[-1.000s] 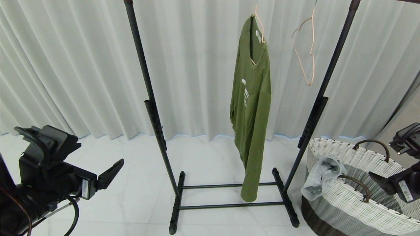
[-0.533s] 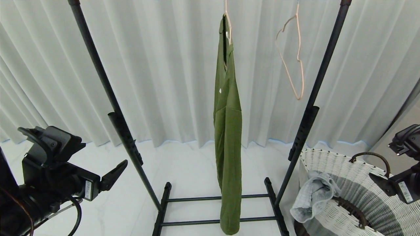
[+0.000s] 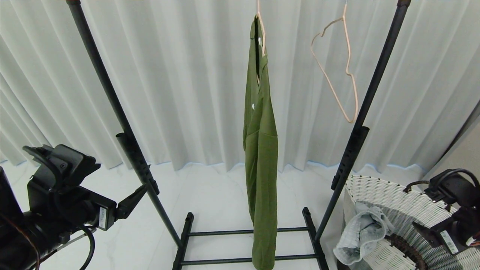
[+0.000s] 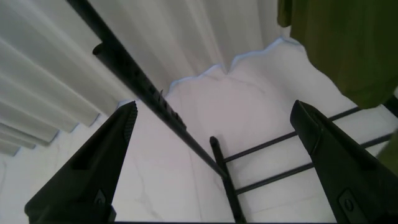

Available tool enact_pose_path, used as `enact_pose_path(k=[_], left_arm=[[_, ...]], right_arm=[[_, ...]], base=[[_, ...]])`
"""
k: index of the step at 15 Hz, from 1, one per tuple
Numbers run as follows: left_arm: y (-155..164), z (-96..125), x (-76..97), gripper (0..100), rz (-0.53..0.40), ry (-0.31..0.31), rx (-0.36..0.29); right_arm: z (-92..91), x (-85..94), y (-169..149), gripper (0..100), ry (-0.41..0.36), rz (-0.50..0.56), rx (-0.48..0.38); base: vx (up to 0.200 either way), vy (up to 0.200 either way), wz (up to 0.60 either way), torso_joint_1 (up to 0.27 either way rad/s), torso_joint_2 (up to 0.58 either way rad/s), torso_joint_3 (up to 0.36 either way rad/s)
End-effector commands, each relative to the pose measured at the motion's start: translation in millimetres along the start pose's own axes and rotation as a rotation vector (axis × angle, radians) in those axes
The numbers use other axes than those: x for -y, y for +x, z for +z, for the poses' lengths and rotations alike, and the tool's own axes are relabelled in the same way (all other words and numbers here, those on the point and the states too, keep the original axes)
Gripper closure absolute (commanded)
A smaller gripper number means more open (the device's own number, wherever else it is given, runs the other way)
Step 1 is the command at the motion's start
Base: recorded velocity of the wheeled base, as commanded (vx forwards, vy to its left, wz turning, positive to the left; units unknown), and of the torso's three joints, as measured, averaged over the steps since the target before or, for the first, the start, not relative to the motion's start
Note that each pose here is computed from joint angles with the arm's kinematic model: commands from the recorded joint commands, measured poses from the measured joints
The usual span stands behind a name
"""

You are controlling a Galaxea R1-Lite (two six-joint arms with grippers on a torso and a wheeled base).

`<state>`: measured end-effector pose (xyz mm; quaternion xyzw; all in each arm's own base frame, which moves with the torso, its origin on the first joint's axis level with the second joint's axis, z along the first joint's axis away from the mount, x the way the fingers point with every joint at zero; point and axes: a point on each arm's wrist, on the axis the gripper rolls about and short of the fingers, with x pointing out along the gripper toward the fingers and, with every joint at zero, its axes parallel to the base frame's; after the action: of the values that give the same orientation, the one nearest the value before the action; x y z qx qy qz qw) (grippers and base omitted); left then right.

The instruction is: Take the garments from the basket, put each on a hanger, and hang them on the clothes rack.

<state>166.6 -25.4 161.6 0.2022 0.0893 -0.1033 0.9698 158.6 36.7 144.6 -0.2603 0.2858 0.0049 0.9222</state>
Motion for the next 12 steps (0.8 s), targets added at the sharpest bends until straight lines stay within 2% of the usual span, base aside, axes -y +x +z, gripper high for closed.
enact_pose_path(k=[1, 5, 6, 8, 12], left_arm=[[-0.9, 2.0, 3.1, 0, -0.018, 0.005, 0.013], [-2.3, 3.4, 5.6, 0, -0.03, 0.01, 0.023], [-2.9, 3.4, 5.8, 0, -0.03, 0.01, 0.025], [-7.3, 2.9, 7.7, 0, -0.035, 0.013, 0.033], [-8.6, 3.2, 7.5, 0, -0.012, 0.013, 0.029]], right_arm=[[-8.8, -17.2, 33.4, 0, -0.034, 0.033, -0.082], [-15.1, -36.5, 74.3, 0, -0.053, 0.054, -0.141], [-14.9, -37.2, 76.1, 0, -0.051, 0.054, -0.141], [-19.3, -48.2, 99.9, 0, 0.001, 0.051, -0.17], [-26.7, -52.8, 129.0, 0, 0.035, 0.019, -0.179]], base=[[0.0, 0.0, 0.0, 0.0, 0.0, 0.0], [0.0, 0.0, 0.0, 0.0, 0.0, 0.0], [0.0, 0.0, 0.0, 0.0, 0.0, 0.0], [0.0, 0.0, 0.0, 0.0, 0.0, 0.0], [0.0, 0.0, 0.0, 0.0, 0.0, 0.0]])
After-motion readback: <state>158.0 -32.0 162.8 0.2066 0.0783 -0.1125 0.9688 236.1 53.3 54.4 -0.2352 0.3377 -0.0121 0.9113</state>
